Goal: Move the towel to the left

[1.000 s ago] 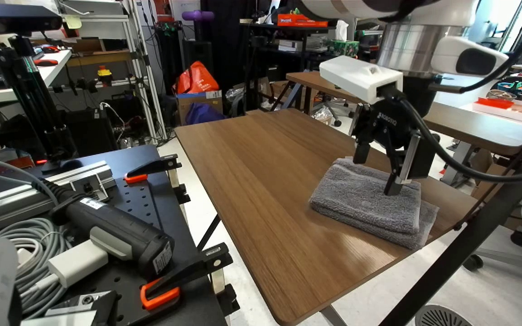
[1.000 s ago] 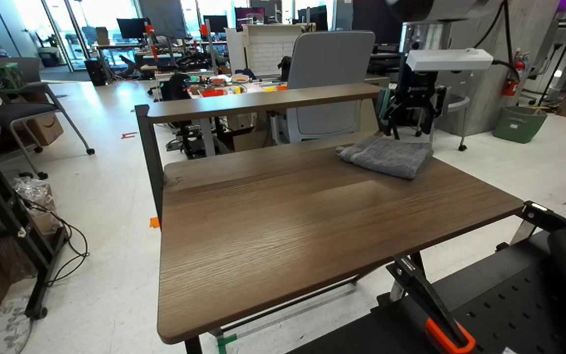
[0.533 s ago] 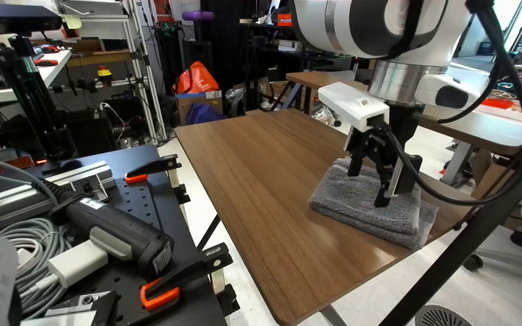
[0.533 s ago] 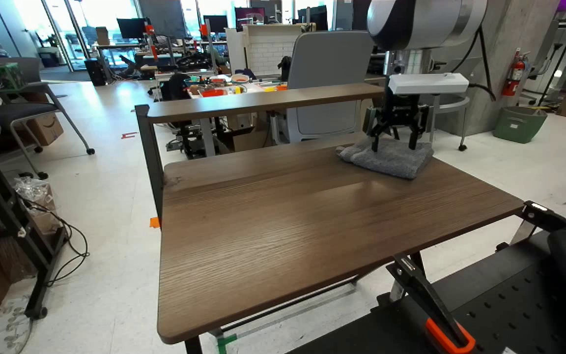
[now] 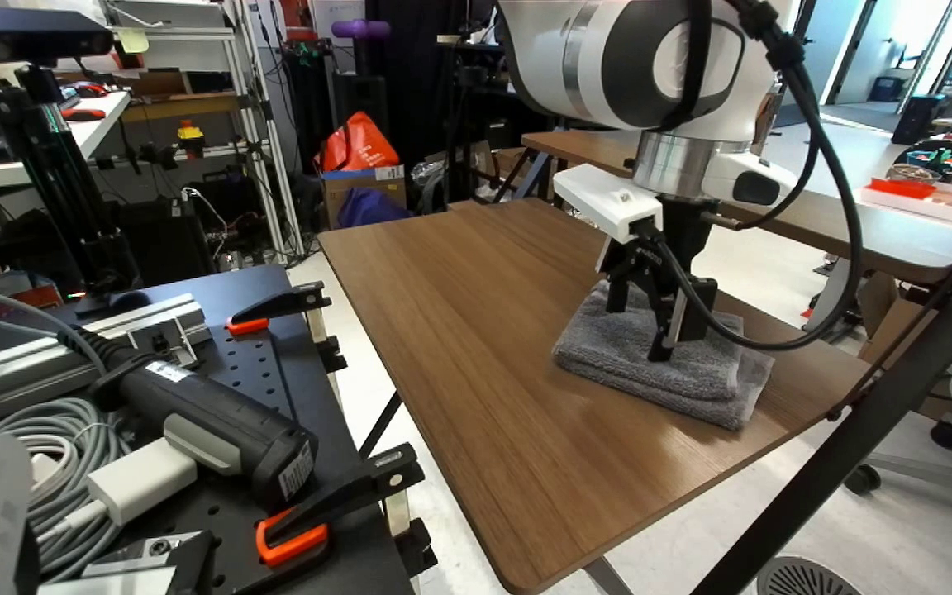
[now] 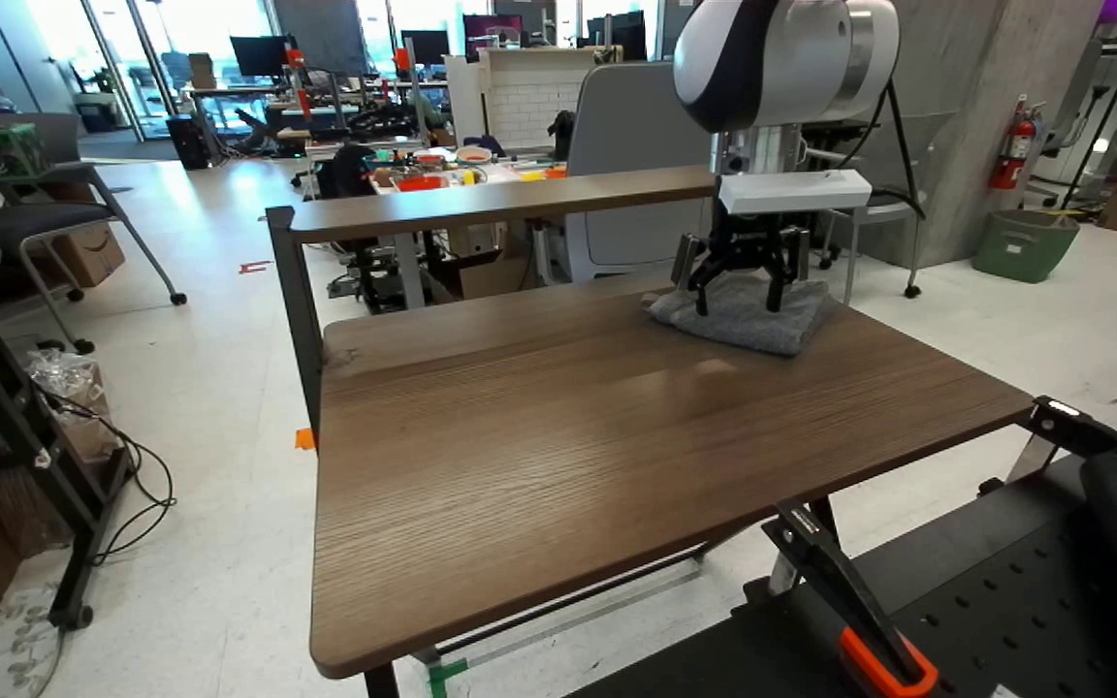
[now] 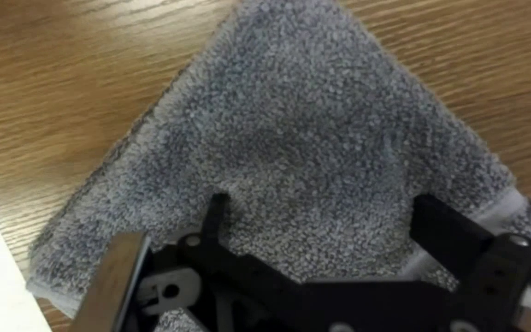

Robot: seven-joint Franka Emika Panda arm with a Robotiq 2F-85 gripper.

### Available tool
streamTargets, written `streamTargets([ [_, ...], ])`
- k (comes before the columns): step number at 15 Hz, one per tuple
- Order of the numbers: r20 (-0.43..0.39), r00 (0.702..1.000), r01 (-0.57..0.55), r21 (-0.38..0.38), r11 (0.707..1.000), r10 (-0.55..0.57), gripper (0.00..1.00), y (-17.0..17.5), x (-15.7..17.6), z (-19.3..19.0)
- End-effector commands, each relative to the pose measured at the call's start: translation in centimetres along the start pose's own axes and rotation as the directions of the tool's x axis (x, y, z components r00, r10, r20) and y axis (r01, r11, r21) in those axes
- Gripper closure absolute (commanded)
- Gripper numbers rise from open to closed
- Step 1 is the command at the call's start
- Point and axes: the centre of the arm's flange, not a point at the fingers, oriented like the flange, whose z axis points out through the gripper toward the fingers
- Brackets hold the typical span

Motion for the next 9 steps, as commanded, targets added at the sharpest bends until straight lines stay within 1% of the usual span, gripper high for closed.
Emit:
streamTargets([
  [1,-0.006,0.999,0.048,-0.001,0.999,-0.048,0.00,-3.6,-0.3,1.9],
  [4,0.003,0.994,0.106,0.001,0.994,-0.106,0.00,-7.1,-1.1,2.4],
  [9,0.027,0.974,0.227,0.005,0.974,-0.227,0.00,-14.9,-3.7,3.5],
])
